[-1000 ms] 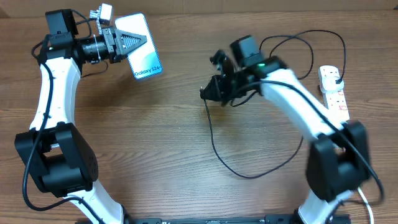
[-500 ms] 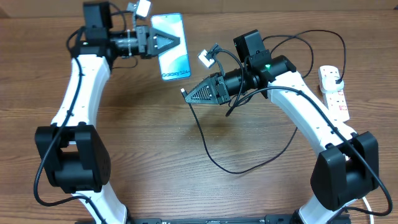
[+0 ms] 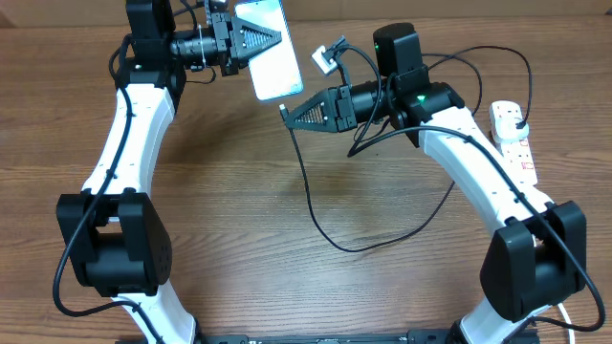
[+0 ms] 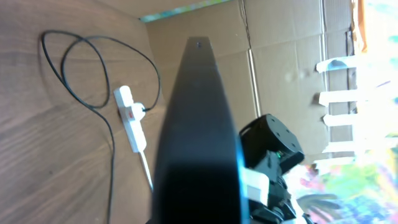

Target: Plug charger to phone and switch on socket

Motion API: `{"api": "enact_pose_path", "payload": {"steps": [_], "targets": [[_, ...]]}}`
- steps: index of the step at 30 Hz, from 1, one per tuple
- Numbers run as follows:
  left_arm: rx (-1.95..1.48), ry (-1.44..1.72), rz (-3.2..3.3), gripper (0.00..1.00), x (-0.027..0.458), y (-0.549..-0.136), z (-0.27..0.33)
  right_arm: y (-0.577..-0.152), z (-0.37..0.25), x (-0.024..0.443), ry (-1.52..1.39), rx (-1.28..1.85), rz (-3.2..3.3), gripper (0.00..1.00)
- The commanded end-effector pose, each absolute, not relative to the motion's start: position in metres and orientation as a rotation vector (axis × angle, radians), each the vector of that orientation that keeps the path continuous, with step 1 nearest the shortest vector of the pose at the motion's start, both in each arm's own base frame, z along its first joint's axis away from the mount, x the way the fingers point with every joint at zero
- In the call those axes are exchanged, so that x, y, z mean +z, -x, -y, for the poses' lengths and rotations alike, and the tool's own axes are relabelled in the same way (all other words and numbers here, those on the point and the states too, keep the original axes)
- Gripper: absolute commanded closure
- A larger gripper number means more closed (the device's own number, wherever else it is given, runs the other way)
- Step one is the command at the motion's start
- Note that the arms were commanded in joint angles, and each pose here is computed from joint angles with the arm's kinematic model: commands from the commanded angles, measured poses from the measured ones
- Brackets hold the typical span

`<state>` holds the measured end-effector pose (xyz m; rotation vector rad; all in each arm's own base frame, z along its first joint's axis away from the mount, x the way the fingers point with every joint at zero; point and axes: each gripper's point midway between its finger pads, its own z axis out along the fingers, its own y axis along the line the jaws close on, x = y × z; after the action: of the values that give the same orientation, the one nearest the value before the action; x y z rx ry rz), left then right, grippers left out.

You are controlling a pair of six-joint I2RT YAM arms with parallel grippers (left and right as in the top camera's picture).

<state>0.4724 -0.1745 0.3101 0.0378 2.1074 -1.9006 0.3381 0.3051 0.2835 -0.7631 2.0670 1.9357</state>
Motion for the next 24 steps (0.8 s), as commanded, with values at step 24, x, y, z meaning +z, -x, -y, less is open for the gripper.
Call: {"api": "enact_pose_path", "payload": {"steps": [24], "targets": [[-1.886, -0.019, -2.069, 0.96, 0.34, -0.469, 0.176, -0.347, -0.299, 0.285, 0.673, 1.956, -2.114, 0.96]]}}
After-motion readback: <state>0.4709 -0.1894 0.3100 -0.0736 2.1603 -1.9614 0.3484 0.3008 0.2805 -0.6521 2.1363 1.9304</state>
